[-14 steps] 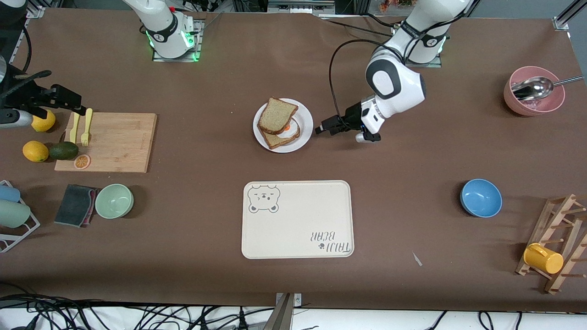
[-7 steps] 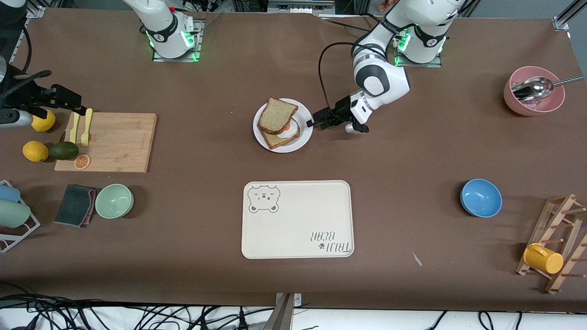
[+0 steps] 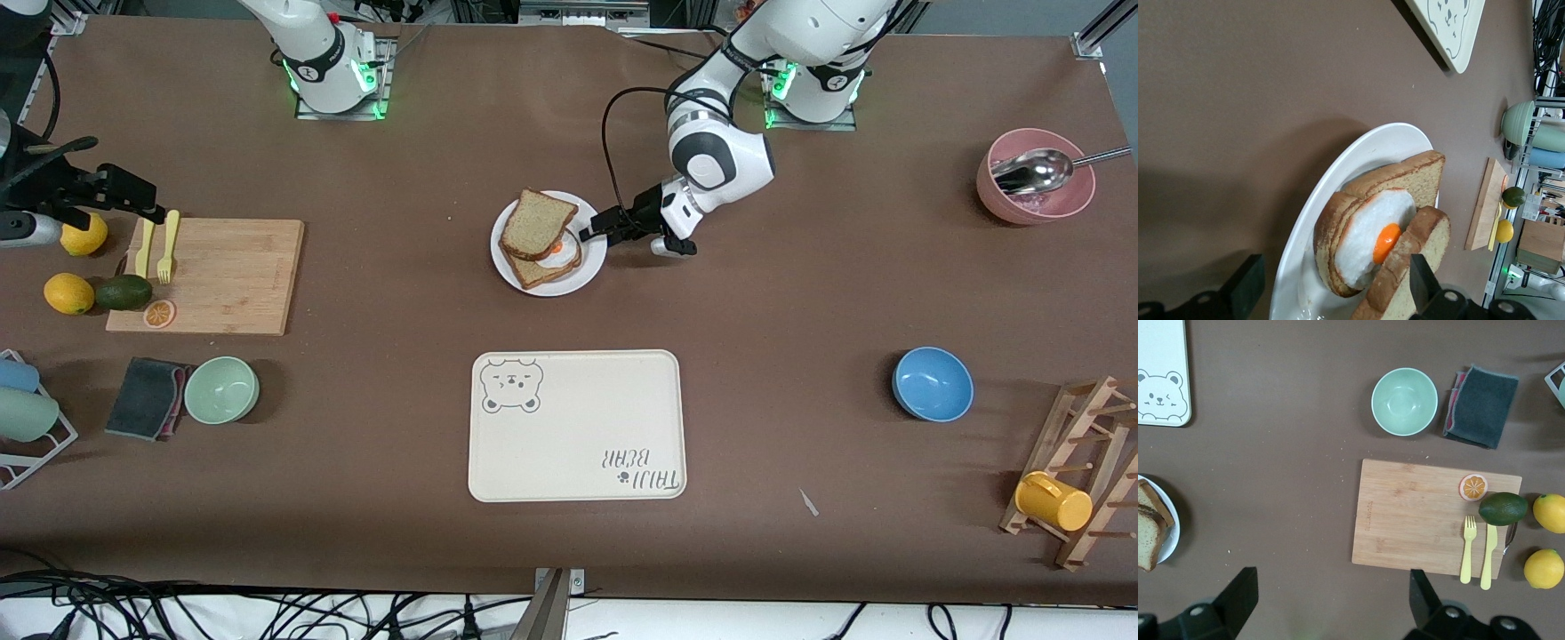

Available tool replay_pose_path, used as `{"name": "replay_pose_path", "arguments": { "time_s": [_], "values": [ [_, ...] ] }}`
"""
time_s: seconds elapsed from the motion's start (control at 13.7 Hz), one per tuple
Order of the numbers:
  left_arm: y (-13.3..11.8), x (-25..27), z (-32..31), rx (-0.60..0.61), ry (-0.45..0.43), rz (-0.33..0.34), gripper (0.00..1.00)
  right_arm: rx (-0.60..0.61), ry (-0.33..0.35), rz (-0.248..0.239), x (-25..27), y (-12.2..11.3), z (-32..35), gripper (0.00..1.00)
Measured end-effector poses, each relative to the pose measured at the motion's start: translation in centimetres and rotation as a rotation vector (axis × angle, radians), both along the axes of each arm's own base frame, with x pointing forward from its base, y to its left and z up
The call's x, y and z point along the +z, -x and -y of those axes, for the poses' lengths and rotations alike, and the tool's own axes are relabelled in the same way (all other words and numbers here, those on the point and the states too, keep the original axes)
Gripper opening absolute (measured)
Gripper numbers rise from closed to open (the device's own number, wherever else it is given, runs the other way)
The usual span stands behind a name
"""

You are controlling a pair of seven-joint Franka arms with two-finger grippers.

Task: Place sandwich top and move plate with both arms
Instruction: 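Close the left gripper on the white plate rim, then drag the white plate with the left gripper onto the bear tray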

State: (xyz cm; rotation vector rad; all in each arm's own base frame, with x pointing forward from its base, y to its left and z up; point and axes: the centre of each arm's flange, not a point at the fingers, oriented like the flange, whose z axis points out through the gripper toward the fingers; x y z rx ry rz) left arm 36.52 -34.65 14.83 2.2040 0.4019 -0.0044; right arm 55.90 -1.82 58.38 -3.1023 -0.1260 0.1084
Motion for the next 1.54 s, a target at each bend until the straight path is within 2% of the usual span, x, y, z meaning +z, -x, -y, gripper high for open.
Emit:
{"name": "replay_pose_path", "arguments": {
  "time_s": [0.15,0.37,0.44,0.58,0.66,0.8,0.88,1.02,1.24,1.39,1.46,1.54],
  "values": [
    [-0.1,-0.1,0.0,0.000,-0.005,0.002,0.93,-0.013,0.000,-0.003,-0.1,0.0,0.7,1.00],
    [0.1,-0.8,-0.1,-0.005,-0.013,0.001,0.68,-0.030,0.001,-0.009,-0.4,-0.1,1.7,1.00],
    [0.1,-1.0,-0.1,-0.003,-0.013,0.000,0.68,-0.031,0.001,-0.010,-0.5,-0.1,1.7,1.00],
    [0.3,-1.3,-0.1,0.008,-0.012,0.013,0.55,-0.030,0.001,-0.010,-0.5,-0.1,1.7,1.00],
    [0.4,-1.4,-0.1,0.011,-0.012,0.021,0.55,-0.030,0.001,-0.010,-0.4,-0.1,1.7,1.00],
    [0.4,-1.6,-0.1,0.009,-0.016,0.029,0.41,-0.030,0.001,-0.010,-0.4,-0.1,1.6,1.00],
    [0.5,-1.7,-0.2,0.008,-0.017,0.030,0.41,-0.030,0.001,-0.010,-0.4,-0.1,1.6,1.00],
    [0.5,-1.8,-0.2,0.007,-0.019,0.030,0.30,-0.030,0.001,-0.010,-0.4,-0.1,1.6,1.00],
    [0.5,-2.0,-0.2,0.005,-0.020,0.031,0.25,-0.030,0.001,-0.010,-0.4,-0.1,1.6,1.00],
    [0.5,-2.0,-0.2,-0.001,-0.022,0.038,0.15,-0.030,0.001,-0.010,-0.4,-0.1,1.6,1.00],
    [0.4,-2.0,-0.2,-0.005,-0.023,0.043,0.15,-0.030,0.001,-0.010,-0.4,-0.1,1.6,1.00],
    [0.4,-1.9,-0.1,-0.011,-0.017,0.053,0.09,-0.030,0.001,-0.010,-0.4,-0.1,1.6,1.00]
  ]
}}
